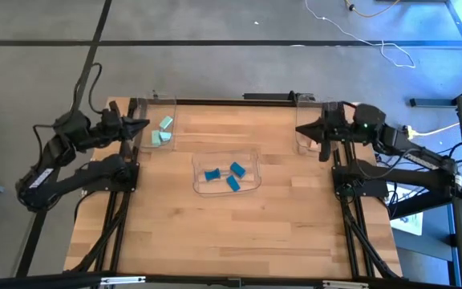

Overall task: Sort & place blocks by color
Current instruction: Return to Home Position

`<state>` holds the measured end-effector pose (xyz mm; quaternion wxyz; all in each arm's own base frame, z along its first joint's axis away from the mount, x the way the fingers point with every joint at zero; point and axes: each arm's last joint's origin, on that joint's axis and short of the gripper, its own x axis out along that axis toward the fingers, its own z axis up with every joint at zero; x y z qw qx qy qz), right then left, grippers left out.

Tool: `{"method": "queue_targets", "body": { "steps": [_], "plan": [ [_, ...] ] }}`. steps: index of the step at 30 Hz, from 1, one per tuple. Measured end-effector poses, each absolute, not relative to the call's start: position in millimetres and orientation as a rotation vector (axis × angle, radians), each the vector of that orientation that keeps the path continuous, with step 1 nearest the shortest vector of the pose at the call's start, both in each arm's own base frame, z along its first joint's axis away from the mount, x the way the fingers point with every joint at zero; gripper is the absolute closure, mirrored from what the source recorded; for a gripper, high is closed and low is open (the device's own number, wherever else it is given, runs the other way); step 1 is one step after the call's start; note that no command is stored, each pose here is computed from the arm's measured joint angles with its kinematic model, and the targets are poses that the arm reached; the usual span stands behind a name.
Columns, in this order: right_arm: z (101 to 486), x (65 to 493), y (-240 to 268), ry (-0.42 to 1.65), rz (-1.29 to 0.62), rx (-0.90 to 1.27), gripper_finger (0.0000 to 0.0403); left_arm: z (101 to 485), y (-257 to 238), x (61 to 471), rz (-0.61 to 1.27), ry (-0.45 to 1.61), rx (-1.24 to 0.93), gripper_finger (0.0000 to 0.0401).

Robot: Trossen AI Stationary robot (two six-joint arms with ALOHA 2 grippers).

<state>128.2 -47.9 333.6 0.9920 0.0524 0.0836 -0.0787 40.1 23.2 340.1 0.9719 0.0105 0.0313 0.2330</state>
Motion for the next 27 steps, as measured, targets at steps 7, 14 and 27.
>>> {"method": "queue_targets", "body": {
  "steps": [7,14,27],
  "plan": [
    [309,107,-39,0.086,-0.158,0.108,0.0403,321,13,25,0.473,-0.03,-0.003,0.0401],
    [296,82,-28,-0.005,-0.155,0.078,0.0403,310,3,12,0.471,-0.108,0.017,0.0401],
    [256,61,-19,-0.191,-0.147,0.032,0.0403,295,11,22,0.482,-0.064,-0.022,0.0401]
  ]
}}
